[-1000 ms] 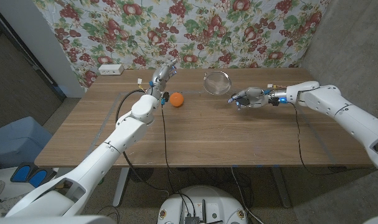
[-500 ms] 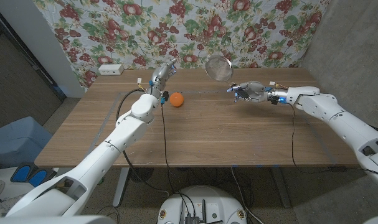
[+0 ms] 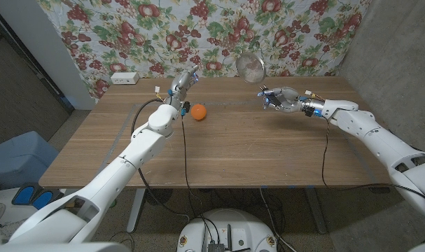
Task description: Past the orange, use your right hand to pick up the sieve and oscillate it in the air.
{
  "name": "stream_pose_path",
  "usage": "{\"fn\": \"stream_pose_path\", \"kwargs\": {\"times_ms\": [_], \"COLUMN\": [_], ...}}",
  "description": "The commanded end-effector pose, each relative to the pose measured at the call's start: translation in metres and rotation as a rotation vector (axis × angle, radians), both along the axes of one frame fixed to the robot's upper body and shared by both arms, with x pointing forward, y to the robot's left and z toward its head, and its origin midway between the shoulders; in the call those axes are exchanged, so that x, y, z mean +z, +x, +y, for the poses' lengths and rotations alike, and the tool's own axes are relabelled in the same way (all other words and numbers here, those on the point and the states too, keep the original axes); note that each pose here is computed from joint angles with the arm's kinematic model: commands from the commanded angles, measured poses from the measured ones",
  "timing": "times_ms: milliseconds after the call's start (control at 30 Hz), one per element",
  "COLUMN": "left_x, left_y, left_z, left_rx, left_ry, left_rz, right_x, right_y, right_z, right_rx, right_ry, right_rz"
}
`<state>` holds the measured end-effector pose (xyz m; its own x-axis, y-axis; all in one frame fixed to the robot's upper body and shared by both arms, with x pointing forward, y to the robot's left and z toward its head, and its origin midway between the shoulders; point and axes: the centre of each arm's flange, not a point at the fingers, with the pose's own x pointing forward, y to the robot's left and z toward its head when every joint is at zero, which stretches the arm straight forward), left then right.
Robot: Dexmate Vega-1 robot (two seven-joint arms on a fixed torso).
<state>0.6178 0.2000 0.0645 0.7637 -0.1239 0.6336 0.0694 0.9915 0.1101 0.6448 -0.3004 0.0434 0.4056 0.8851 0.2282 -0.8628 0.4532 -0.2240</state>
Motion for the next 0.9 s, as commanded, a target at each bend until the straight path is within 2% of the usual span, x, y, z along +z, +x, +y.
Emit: {"fn": "stream_pose_path", "kwargs": {"times_ms": [33, 100, 467, 700, 900], "left_x": [-0.001, -0.001, 0.0, 0.0, 0.0], "left_y": [0.002, 0.002, 0.004, 0.004, 0.004], "left_z": [0.001, 0.001, -0.001, -0.002, -0.003], "left_rx": [0.006, 0.007, 0.008, 0.009, 0.008], "left_ry": [-0.004, -0.004, -0.004, -0.006, -0.007], "left_rz": [0.009, 0.009, 0.015, 0.014, 0.013], "right_x": [0.0, -0.001, 0.0, -0.003, -0.004], "right_y": [0.007, 0.008, 0.016, 0.022, 0.022], "right_z": [-0.002, -0.002, 0.003, 0.004, 0.002], "right_rx": [-0.125, -0.156, -0.161, -0.168, -0.185], "right_ry": [-0.104, -0.159, -0.339, -0.511, -0.532], "right_rz": [0.076, 0.1, 0.169, 0.254, 0.274]}}
